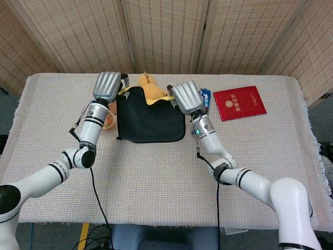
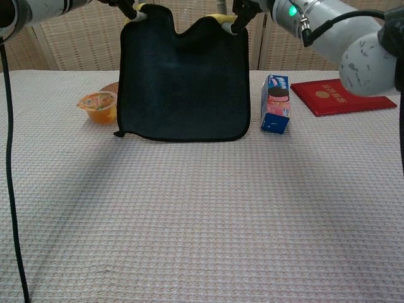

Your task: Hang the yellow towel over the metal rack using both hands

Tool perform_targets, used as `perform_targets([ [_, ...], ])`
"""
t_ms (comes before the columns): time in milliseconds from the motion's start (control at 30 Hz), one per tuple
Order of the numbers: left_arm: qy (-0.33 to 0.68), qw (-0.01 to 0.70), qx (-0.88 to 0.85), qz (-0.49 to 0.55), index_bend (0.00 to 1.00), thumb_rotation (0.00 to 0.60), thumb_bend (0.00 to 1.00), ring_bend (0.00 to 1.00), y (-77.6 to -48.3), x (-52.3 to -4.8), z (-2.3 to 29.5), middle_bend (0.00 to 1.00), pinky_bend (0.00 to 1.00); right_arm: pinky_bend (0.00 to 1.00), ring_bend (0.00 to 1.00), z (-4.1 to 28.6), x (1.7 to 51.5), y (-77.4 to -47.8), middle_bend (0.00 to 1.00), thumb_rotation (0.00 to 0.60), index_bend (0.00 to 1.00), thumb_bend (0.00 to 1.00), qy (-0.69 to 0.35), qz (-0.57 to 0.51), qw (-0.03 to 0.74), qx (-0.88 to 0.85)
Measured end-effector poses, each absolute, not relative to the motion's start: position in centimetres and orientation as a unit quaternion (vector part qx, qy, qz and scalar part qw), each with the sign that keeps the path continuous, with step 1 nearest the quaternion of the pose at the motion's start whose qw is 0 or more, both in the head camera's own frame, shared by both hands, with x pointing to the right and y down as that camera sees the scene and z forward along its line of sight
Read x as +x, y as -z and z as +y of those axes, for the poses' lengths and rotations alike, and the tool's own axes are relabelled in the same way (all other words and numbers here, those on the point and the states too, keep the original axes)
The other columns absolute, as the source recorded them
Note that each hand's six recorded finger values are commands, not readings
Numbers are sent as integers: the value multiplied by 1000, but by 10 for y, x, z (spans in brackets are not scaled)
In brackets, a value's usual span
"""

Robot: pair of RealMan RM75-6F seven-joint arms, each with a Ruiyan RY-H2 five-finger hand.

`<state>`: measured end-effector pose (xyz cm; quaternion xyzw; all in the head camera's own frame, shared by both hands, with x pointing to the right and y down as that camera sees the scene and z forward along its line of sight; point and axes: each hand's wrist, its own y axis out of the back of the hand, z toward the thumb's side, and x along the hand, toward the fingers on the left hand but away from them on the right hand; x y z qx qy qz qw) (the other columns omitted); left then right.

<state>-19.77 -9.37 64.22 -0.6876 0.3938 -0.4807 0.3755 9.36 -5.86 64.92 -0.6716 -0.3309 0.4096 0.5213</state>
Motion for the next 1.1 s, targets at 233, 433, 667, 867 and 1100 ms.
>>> perform_targets([
  [233,488,365,-688,394,716,600,410,871,-643,-197,-95,987,1000,1000,1000,-66,94,-651,1000,600,710,484,-413,-333,525,-666],
  [433,499,370,-683,386,709,600,410,869,-649,-196,-96,986,1000,1000,1000,-68,89,-657,1000,600,707,484,-416,-329,526,-665],
  [667,506,377,-678,377,673,600,409,867,-655,-191,-97,984,1000,1000,1000,-70,83,-667,999,600,514,466,-433,-315,532,-656],
  [867,516,384,-672,367,556,600,398,861,-662,-188,-97,974,1000,1000,1000,-73,81,-672,988,600,217,404,-452,-302,541,-641],
  [1100,533,390,-663,353,206,600,164,852,-672,-184,-96,954,1000,1000,1000,-77,77,-675,979,600,0,251,-471,-297,541,-630],
])
